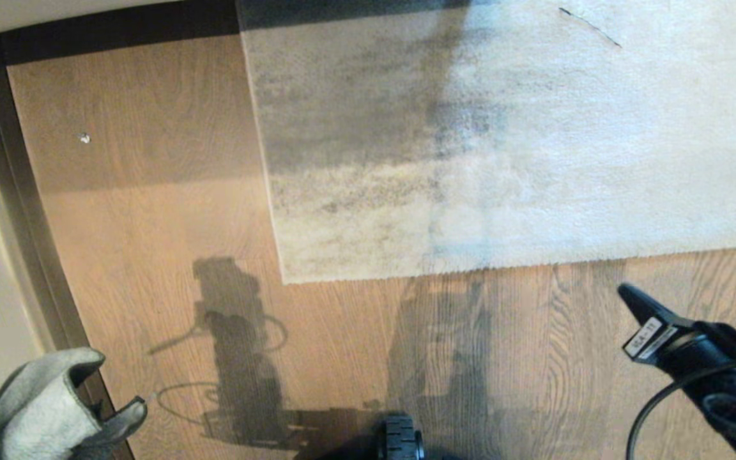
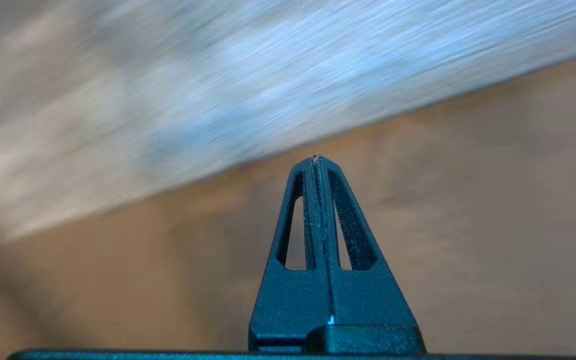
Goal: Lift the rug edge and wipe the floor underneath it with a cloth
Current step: Put down the rag
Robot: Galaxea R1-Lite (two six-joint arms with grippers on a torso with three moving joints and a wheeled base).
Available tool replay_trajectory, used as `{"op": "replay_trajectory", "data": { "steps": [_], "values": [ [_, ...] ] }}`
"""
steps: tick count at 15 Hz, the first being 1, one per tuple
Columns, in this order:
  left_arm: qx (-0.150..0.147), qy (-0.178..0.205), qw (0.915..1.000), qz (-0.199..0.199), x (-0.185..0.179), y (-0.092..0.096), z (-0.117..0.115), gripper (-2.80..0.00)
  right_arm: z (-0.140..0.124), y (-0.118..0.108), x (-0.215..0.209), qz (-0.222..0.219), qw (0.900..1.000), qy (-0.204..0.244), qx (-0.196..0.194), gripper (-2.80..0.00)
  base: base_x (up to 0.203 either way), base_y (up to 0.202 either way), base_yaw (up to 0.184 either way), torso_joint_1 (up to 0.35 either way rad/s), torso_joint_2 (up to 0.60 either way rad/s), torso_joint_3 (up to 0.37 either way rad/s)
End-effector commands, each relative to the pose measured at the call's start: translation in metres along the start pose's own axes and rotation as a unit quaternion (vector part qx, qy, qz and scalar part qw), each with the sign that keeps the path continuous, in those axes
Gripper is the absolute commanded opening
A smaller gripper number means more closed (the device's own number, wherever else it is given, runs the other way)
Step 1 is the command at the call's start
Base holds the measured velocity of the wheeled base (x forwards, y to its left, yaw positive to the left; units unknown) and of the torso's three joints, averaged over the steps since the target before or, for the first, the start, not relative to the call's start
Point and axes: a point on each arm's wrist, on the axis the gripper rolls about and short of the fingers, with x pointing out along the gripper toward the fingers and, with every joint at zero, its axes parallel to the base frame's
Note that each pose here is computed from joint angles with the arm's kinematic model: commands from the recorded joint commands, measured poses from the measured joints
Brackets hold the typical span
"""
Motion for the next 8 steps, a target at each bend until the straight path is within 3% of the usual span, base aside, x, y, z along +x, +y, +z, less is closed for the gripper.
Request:
{"op": "replay_trajectory", "data": {
  "steps": [1,2,4,8],
  "values": [
    [0.0,0.0,1.0,0.0,0.0,0.0,0.0,-2.8,0.028,-0.03,-0.005,-0.082,0.993,-0.087,-0.003,-2.8,0.0,0.0,0.0,0.0,0.0,0.0],
    [0.0,0.0,1.0,0.0,0.0,0.0,0.0,-2.8,0.038,-0.041,-0.01,-0.116,0.986,-0.115,-0.016,-2.8,0.0,0.0,0.0,0.0,0.0,0.0],
    [0.0,0.0,1.0,0.0,0.0,0.0,0.0,-2.8,0.056,-0.048,-0.029,-0.14,0.976,-0.164,-0.031,-2.8,0.0,0.0,0.0,0.0,0.0,0.0],
    [0.0,0.0,1.0,0.0,0.0,0.0,0.0,-2.8,0.061,-0.057,-0.06,-0.18,0.969,-0.162,-0.056,-2.8,0.0,0.0,0.0,0.0,0.0,0.0]
  ]
}}
